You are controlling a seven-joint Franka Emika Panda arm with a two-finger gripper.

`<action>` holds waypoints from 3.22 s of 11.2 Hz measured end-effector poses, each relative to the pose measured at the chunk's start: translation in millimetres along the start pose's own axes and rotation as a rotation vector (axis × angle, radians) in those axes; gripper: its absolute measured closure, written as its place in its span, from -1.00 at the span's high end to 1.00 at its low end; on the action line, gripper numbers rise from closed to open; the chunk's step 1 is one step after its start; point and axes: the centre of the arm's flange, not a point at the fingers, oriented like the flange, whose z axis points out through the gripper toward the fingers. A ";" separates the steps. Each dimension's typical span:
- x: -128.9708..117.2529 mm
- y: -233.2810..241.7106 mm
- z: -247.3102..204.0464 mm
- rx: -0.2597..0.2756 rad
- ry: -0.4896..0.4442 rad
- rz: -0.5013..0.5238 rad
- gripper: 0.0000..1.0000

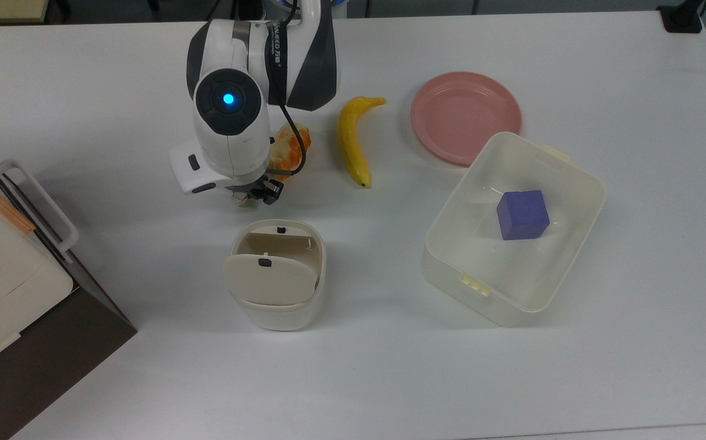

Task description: Grab it up and put it in the trash

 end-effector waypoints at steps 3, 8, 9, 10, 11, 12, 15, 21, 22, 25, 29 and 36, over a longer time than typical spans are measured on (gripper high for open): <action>-2.1 -13.0 -43.5 0.032 0.070 -0.005 -0.64; -0.8 -13.8 -166.0 0.123 0.291 0.072 -0.64; 3.8 -18.4 -179.0 0.163 0.360 0.107 -0.64; 7.8 -23.5 -186.8 0.203 0.420 0.143 -0.64; 11.4 -29.2 -187.2 0.229 0.453 0.159 -0.64; 15.4 -38.0 -183.3 0.247 0.480 0.161 -0.64; 21.7 -72.2 -165.8 0.240 0.557 0.160 -0.64; 26.9 -71.4 -158.8 0.225 0.577 0.182 -0.03; 28.2 -68.3 -158.8 0.225 0.577 0.186 0.24; 31.8 -58.9 -159.9 0.223 0.581 0.200 1.00; -11.2 -20.6 -232.9 0.140 0.506 0.235 1.00; -142.5 83.4 -322.4 0.066 0.166 -0.202 1.00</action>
